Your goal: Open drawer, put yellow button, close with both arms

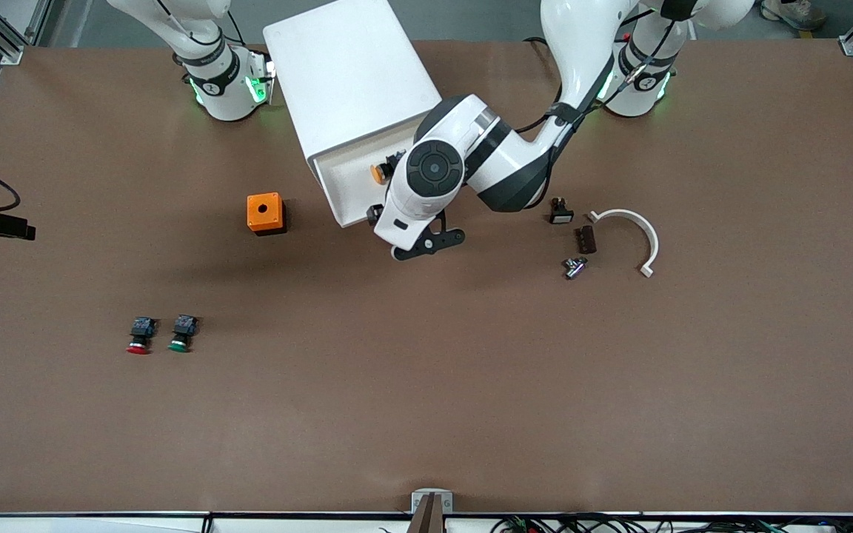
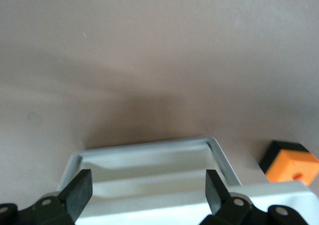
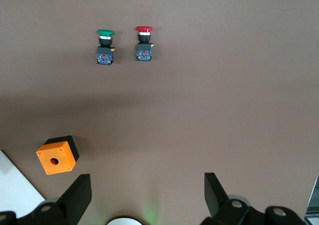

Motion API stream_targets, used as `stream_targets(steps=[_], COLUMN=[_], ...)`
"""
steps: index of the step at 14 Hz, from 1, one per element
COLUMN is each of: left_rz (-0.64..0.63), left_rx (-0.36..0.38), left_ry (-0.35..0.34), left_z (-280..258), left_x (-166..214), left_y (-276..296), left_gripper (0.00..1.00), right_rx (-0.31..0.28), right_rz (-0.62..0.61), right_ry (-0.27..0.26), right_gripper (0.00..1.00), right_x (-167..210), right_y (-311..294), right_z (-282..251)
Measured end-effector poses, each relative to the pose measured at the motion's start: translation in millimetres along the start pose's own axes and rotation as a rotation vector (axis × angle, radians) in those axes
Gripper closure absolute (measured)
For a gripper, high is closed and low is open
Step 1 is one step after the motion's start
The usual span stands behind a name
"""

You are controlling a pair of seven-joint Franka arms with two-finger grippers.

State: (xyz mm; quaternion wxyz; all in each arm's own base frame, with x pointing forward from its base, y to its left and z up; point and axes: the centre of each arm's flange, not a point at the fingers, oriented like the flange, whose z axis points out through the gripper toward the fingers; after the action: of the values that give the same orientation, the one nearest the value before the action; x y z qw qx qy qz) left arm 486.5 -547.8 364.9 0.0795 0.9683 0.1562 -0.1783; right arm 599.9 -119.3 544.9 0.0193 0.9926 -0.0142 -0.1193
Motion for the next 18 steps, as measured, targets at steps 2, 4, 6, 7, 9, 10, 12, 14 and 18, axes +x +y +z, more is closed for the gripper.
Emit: stream_targets(steps=[2, 4, 6, 7, 9, 10, 12, 14, 18], left_rz=[-0.002, 0.002, 0.013, 0.019, 0.031, 0.035, 0.045, 0.055, 0.069], left_rx=[-0.005, -0.003, 0.002, 0.006, 0.012, 0.014, 0.018, 0.023, 0.030], left_ry=[-0.010, -0.010, -0.012, -0.013, -0.015, -0.016, -0.017, -0.019, -0.021], left_z=[0.4, 1.9, 5.8, 8.3, 12.6, 14.2, 17.3, 20.7, 25.7], left_x=[-1.6, -4.4, -11.5, -15.8, -24.0, -27.3, -33.9, -40.9, -51.4], left_y=[0.9, 2.1, 4.9, 6.6, 9.7, 11.0, 13.4, 15.9, 19.5], left_gripper=[0.00, 0.00, 0.00, 0.00, 0.00, 0.00, 0.00, 0.00, 0.00], right_rx=[0.000, 0.001, 0.002, 0.002, 0.003, 0.003, 0.004, 0.004, 0.005], right_rz=[-0.001, 0.008, 0.011, 0.010, 0.011, 0.011, 0.011, 0.011, 0.018], right_ry=[0.004, 0.008, 0.011, 0.013, 0.013, 0.012, 0.010, 0.010, 0.009], right_gripper=[0.00, 0.00, 0.00, 0.00, 0.00, 0.00, 0.00, 0.00, 0.00], right_x=[-0.2, -1.4, -2.3, -2.8, -6.1, -7.6, -9.0, -9.2, -10.0], right_y=[0.0, 6.1, 9.8, 9.4, 9.7, 9.6, 9.4, 9.8, 14.0], right_z=[-2.0, -3.8, -4.8, -6.1, -9.3, -10.5, -11.7, -11.6, -11.2])
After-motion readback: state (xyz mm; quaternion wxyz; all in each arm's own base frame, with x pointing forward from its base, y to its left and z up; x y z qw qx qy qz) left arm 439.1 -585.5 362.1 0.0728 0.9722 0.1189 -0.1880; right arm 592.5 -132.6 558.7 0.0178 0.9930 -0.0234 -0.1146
